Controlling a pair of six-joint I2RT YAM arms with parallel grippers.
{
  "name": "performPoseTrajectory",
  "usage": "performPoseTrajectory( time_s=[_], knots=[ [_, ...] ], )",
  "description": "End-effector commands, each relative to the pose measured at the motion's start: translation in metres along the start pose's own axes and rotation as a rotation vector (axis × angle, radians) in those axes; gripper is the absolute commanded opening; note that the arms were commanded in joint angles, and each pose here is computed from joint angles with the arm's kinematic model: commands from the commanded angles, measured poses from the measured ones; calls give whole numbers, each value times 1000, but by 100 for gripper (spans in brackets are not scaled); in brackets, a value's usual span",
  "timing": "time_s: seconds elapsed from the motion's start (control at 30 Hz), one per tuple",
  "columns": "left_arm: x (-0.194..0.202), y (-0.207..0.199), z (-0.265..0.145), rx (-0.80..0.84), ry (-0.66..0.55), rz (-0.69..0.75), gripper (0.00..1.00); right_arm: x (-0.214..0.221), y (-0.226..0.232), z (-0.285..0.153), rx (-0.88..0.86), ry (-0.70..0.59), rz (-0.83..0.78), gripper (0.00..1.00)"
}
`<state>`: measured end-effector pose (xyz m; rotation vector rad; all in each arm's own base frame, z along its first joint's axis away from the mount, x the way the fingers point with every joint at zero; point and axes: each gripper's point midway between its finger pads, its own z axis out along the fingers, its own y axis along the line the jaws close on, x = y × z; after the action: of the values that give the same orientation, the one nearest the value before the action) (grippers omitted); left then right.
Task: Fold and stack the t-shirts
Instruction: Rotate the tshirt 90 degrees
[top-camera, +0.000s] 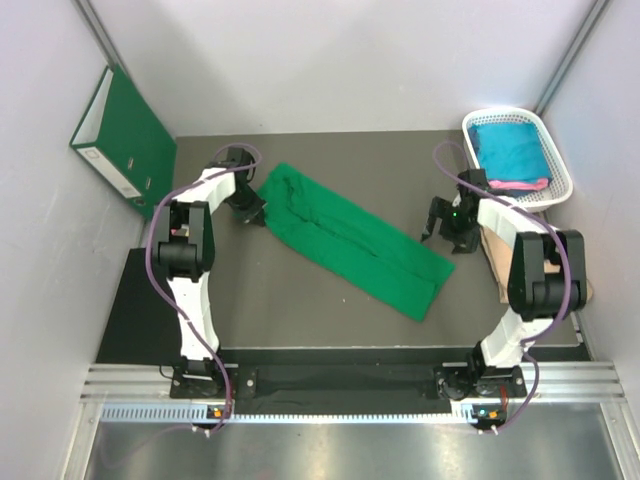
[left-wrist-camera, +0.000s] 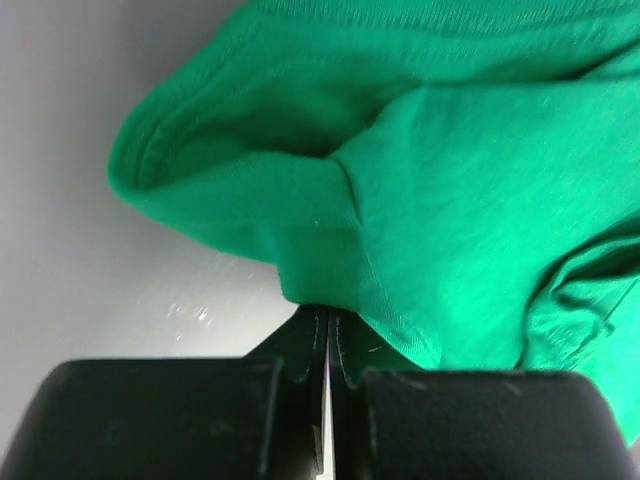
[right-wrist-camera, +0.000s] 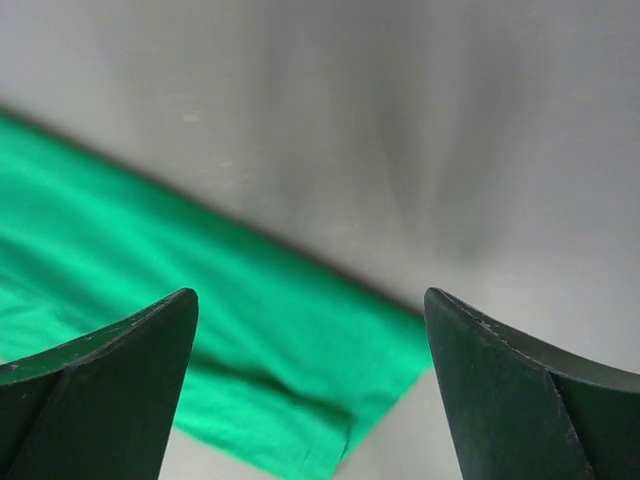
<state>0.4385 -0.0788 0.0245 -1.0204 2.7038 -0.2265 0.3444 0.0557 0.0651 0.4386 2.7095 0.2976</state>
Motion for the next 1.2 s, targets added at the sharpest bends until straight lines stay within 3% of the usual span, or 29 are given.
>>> performPoseTrajectory(
  time_s=[0.0,0.2,0.33,0.47,0.73,0.77,0.8,0.93,0.97,1.0,1.03,1.07,1.1,1.13,1.17],
  knots=[
    [-16,5,18,-69,-32,-20,0,-6,9,17,-31,28,-67,93],
    [-33,-12,21,-47,-62,-10,0,10,-2,20,21,85,-68,88],
    [-44,-25,23,-22,-77,-8,0,26,-4,18,8,132,-69,66],
    [-52,-41,31,29,-79,-1,0,58,-3,15,-19,215,-69,51],
    [-67,-116,45,284,-52,17,0,119,6,-7,-37,334,-123,49],
    [-64,-119,61,291,-28,22,0,127,6,-9,-39,349,-109,49],
    [-73,-138,51,354,-40,32,0,131,6,-11,-38,352,-109,49],
    [-82,-141,42,367,-49,43,0,122,4,-22,-7,298,-119,51],
    [-88,-135,36,356,-65,45,5,113,7,-24,-3,271,-121,52],
    [-81,-118,41,311,-47,36,18,107,10,-26,-8,249,-123,53],
    [-88,-116,13,315,-89,34,25,97,14,-29,-12,223,-124,53],
    [-89,-105,5,298,-97,27,37,93,17,-30,-18,209,-124,53],
    [-71,-83,12,244,-56,22,60,88,19,-31,-22,196,-126,54],
    [-73,-83,-18,262,-99,32,70,79,23,-32,-26,172,-130,54],
    [-63,-74,-25,246,-84,30,80,74,27,-32,-34,154,-132,55]
  ],
)
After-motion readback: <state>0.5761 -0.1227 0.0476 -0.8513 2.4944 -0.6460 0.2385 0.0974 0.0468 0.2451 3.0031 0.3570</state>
